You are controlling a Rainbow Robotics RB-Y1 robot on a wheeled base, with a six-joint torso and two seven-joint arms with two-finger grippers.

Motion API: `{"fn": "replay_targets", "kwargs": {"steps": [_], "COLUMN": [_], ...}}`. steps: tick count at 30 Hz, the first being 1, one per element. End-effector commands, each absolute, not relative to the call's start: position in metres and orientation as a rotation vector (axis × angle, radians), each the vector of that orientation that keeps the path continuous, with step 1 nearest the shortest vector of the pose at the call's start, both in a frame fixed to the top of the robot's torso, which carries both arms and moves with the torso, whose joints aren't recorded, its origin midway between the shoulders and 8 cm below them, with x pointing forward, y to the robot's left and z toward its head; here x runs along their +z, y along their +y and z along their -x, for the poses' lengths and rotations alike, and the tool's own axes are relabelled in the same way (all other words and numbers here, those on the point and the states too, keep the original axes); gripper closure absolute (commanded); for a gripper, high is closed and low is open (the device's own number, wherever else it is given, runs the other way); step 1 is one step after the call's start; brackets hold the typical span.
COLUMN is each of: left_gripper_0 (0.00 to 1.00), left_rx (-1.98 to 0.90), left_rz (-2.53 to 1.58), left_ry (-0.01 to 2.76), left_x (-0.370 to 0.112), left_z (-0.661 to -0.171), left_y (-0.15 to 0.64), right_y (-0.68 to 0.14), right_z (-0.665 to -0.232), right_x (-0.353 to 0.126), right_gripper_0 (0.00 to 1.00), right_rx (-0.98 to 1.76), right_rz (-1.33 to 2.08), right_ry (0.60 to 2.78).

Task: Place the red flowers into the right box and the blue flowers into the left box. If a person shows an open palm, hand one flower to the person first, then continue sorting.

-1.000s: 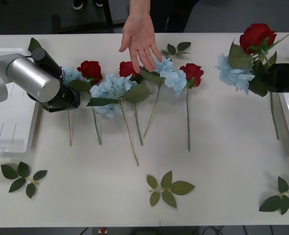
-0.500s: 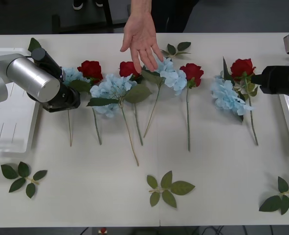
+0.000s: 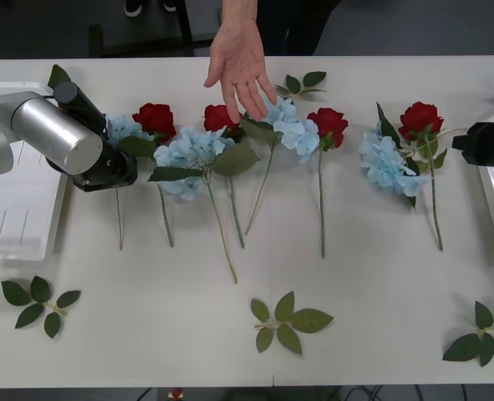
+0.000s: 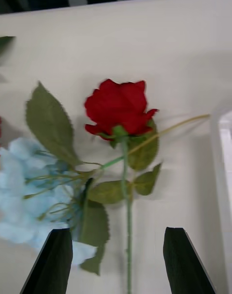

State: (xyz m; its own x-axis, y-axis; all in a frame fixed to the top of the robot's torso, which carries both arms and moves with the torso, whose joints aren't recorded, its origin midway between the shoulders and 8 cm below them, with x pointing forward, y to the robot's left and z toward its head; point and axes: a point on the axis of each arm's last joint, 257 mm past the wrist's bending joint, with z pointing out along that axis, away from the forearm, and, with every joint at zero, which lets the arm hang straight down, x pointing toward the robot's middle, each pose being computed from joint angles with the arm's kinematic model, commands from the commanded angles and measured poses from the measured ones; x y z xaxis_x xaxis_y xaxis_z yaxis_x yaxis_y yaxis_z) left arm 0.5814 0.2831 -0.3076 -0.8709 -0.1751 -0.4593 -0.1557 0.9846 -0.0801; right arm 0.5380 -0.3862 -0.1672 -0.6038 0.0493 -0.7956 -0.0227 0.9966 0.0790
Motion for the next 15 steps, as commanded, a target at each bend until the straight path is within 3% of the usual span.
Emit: {"fn": "replay_targets", "kwargs": {"steps": [1,15], "left_gripper_0": [1.0,1.0], "left_rx": [-0.077,-0.077], "left_rz": [0.195,0.196], "left_ry": [2.656,2.658], "left_x": [-0.308,-0.309], "left_z": [-0.58,-0.579], "left_y": [0.272,0.272], "right_y": [-0.432,-0.438], "right_z": [-0.534,-0.585], "right_x": [-0.178,-0.227], "right_gripper_0": [0.46,0.46], "right_rx": [-0.059,-0.124], "right_rz": [0.003,-0.021], "right_ry": [2.255,2.226]}}
